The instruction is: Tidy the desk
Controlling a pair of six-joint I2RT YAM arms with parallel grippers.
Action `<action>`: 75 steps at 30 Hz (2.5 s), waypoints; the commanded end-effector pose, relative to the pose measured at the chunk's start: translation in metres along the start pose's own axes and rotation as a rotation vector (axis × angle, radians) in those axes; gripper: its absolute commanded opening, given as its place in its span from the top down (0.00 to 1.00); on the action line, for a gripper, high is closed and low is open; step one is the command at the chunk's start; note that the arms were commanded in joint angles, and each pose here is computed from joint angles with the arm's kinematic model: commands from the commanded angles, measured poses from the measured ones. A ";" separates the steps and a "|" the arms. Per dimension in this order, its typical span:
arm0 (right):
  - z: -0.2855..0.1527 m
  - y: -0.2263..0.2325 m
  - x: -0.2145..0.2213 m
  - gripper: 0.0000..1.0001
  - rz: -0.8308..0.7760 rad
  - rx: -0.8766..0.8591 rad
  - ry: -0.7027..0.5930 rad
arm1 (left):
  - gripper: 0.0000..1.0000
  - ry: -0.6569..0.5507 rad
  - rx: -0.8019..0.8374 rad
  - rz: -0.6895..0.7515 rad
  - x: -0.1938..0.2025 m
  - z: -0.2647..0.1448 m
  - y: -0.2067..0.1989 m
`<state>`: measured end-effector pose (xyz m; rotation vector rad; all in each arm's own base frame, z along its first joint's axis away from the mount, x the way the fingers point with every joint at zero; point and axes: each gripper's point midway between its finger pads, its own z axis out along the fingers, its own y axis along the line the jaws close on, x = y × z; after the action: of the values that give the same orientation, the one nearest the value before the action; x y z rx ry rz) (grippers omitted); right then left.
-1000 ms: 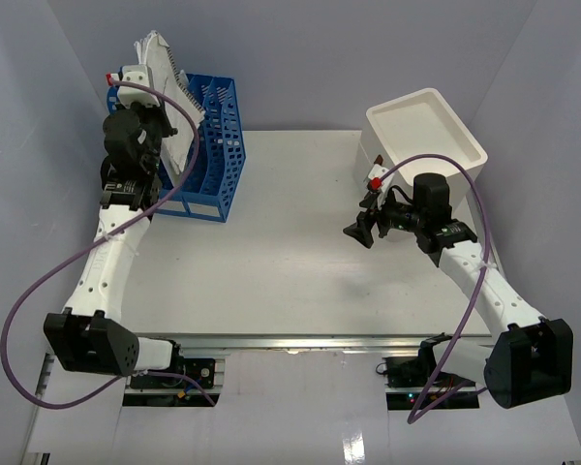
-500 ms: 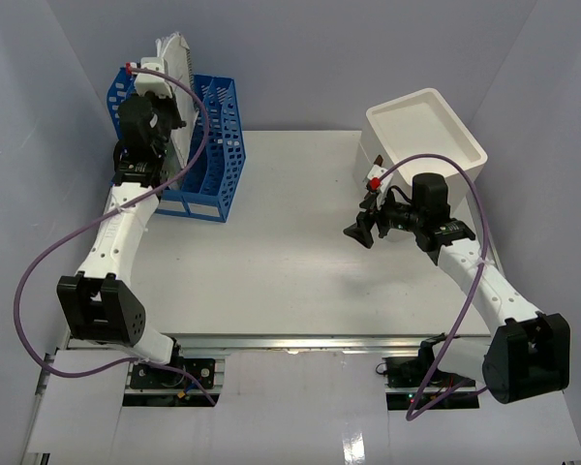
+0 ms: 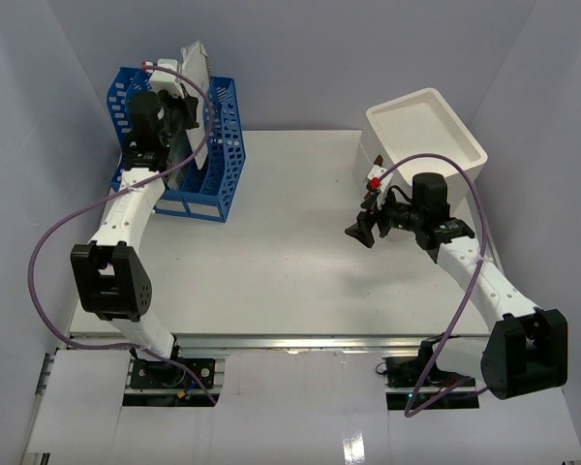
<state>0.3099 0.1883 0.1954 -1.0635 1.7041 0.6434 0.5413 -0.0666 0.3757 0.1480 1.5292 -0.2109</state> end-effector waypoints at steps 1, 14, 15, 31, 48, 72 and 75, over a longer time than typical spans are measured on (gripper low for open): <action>-0.001 -0.003 -0.003 0.10 -0.019 0.000 -0.013 | 1.00 -0.057 0.076 -0.042 -0.011 0.002 -0.013; -0.001 -0.003 0.001 0.10 -0.013 -0.006 -0.006 | 1.00 -0.035 -0.012 0.106 0.033 0.024 0.016; -0.001 -0.003 0.002 0.10 -0.012 -0.005 -0.005 | 1.00 -0.028 -0.015 0.110 0.039 0.023 0.017; -0.038 -0.050 0.010 0.10 0.068 0.184 -0.021 | 0.02 -0.061 0.005 -0.159 0.024 -0.087 -0.016; -0.136 -0.032 0.007 0.10 0.083 0.603 -0.033 | 0.02 0.016 0.462 -0.306 0.086 -0.305 -0.131; -0.149 -0.033 0.056 0.10 0.200 0.782 -0.018 | 0.02 0.042 0.474 -0.314 0.094 -0.329 -0.138; -0.151 -0.035 0.058 0.10 0.198 0.801 -0.010 | 0.02 0.035 0.477 -0.310 0.093 -0.330 -0.138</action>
<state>0.2574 0.0360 0.1880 -0.3627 1.8696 0.0847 0.1940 -0.1306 0.2747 0.2880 1.5161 -0.8318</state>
